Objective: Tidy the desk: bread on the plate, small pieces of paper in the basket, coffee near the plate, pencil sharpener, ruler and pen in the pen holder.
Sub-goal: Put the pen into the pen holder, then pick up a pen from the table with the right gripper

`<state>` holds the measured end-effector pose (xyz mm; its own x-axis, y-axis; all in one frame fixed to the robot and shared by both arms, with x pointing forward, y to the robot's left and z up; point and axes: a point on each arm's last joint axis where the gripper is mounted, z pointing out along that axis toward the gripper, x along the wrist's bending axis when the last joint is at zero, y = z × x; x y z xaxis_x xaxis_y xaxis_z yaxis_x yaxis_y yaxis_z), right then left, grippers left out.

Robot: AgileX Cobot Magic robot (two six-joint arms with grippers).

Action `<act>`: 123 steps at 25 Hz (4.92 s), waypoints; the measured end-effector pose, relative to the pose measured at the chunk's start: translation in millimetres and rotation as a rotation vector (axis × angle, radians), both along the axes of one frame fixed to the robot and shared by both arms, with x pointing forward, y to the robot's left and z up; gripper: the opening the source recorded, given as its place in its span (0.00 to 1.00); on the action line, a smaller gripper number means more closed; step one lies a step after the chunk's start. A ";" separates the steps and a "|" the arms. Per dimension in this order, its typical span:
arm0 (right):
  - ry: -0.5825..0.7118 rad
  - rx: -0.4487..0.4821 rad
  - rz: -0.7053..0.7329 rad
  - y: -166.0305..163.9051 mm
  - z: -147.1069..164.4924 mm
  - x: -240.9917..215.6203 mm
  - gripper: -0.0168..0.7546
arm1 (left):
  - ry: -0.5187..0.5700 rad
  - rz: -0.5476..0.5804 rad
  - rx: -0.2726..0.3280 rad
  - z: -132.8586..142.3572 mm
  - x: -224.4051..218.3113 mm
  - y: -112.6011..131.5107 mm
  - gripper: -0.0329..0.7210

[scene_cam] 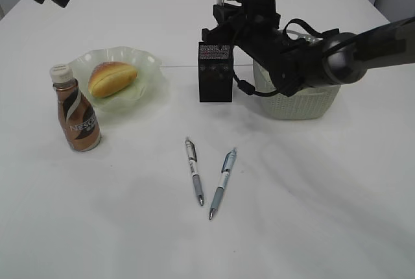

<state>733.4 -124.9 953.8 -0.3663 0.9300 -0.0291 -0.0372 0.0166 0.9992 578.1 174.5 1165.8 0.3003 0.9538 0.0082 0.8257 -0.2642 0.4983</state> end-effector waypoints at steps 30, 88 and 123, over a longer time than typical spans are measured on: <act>0.141 -0.029 0.078 6.0 -22.8 7.2 0.42 | -0.002 0.001 0.006 0.0 0.2 0.6 0.37; 1.553 0.074 -0.126 19.2 54.0 -112.2 0.46 | 0.014 -0.008 -0.037 -0.1 -1.2 -3.3 0.36; 1.700 0.004 -0.429 42.0 -40.2 -110.0 0.46 | 0.014 -0.008 -0.037 -0.1 -1.2 -3.3 0.36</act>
<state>623.4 -82.9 913.6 0.2653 0.9595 0.0942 0.9627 -0.2583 -0.0802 576.9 171.2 1165.6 0.3078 0.9509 -0.0313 0.8307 -0.2526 0.4961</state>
